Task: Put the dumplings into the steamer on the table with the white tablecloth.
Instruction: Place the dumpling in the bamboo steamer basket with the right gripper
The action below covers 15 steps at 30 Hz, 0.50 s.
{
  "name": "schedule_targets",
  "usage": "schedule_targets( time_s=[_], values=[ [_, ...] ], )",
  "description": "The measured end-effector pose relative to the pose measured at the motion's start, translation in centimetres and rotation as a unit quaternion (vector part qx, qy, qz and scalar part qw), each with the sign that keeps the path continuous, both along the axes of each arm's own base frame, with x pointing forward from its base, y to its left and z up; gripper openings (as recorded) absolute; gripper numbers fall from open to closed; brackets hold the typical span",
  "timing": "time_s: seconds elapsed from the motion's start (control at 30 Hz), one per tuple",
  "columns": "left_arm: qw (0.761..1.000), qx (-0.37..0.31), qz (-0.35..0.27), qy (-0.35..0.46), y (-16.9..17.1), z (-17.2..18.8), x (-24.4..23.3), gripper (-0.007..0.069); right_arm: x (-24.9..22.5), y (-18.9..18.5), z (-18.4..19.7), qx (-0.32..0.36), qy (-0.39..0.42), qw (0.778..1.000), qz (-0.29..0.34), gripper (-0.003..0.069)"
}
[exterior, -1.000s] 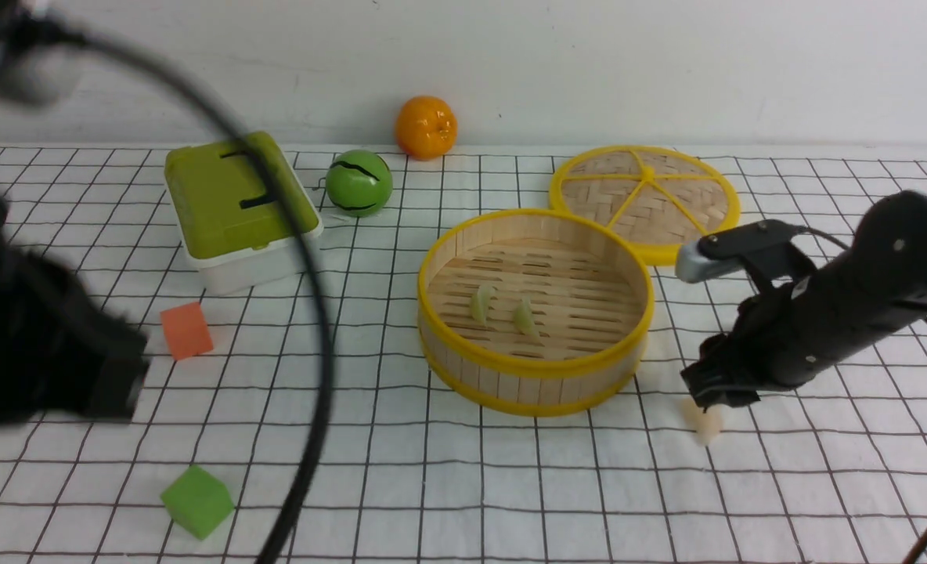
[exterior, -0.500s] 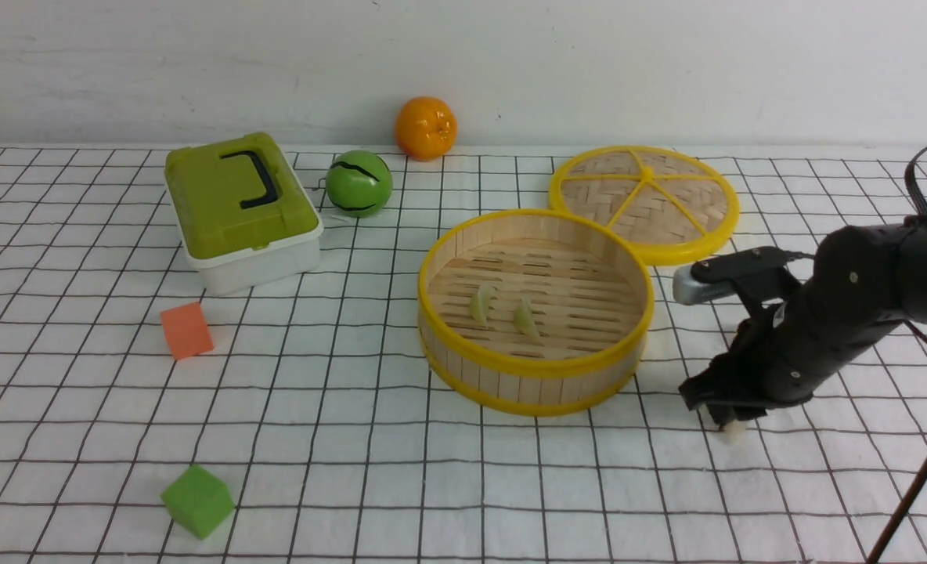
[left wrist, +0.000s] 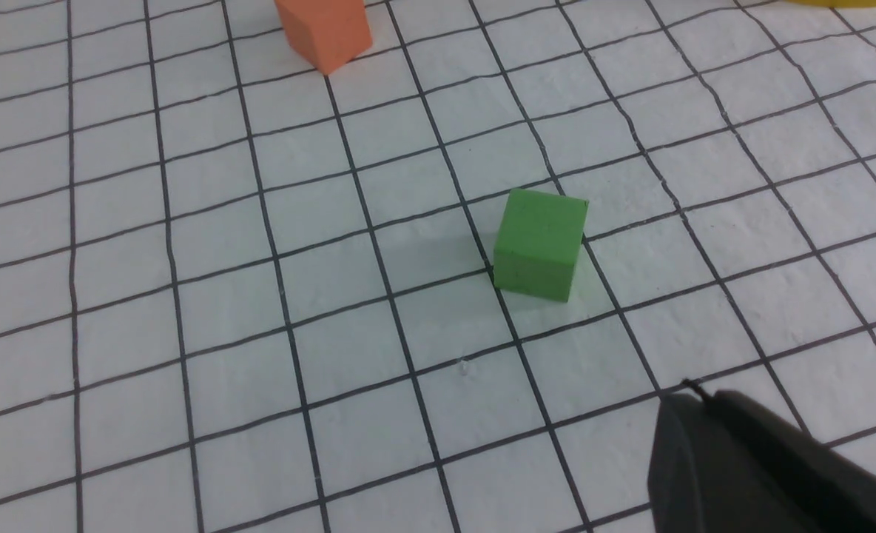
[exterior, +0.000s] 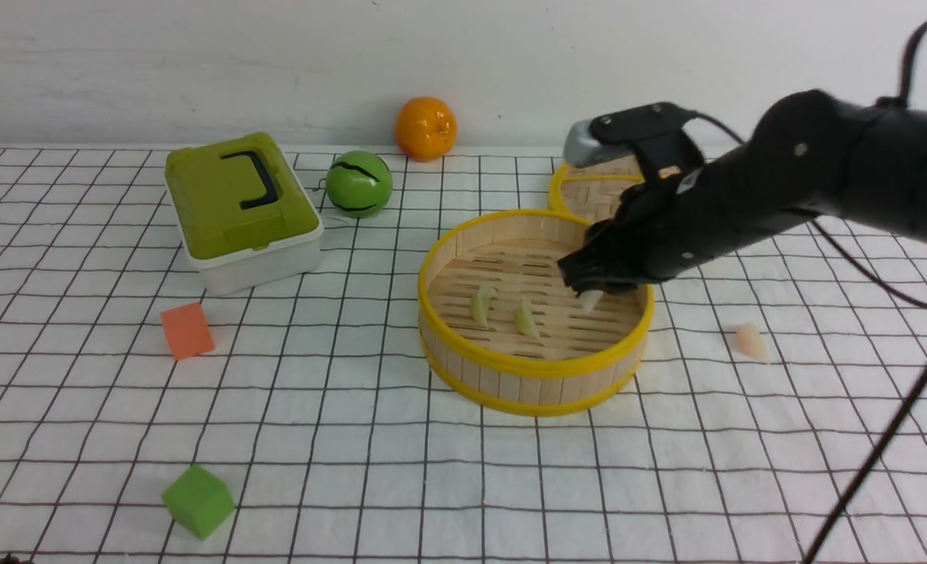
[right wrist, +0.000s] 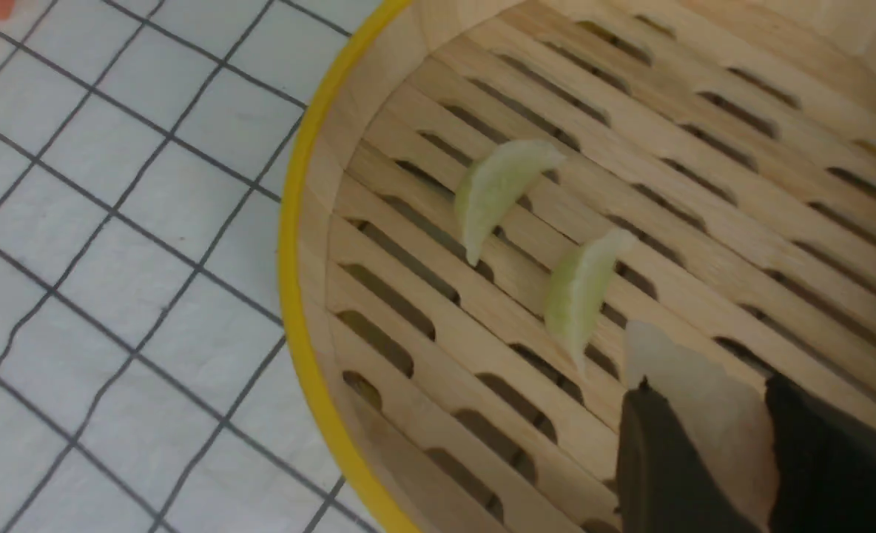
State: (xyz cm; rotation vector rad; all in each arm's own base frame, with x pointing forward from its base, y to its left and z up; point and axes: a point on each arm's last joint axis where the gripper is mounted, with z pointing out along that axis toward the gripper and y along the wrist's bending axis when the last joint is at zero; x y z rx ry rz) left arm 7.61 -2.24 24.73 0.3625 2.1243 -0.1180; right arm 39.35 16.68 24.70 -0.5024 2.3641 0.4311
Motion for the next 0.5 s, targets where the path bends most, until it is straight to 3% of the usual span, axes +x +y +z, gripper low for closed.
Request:
schedule_targets(
  time_s=[0.17,0.37,0.43,0.5],
  values=[
    [1.000,0.000,0.000,0.000,0.0,0.0,0.0,-0.0013,2.1,0.8,-4.5,-0.012,0.029,1.000,-0.003,0.0177],
    [1.000,0.001,0.000,0.000,0.0,0.0,0.0,-0.0013,3.1,0.9,-5.9,-0.011,0.015,1.000,-0.018,0.0183],
    [1.000,0.001,0.000,0.000,0.0,0.0,0.0,-0.0013,3.1,0.9,-5.8,-0.010,0.012,1.000,-0.020,0.0201],
    [1.000,0.001,0.000,0.000,0.0,0.0,0.0,-0.0013,3.1,0.9,-5.4,-0.007,0.006,1.000,-0.021,0.0277]
  ],
)
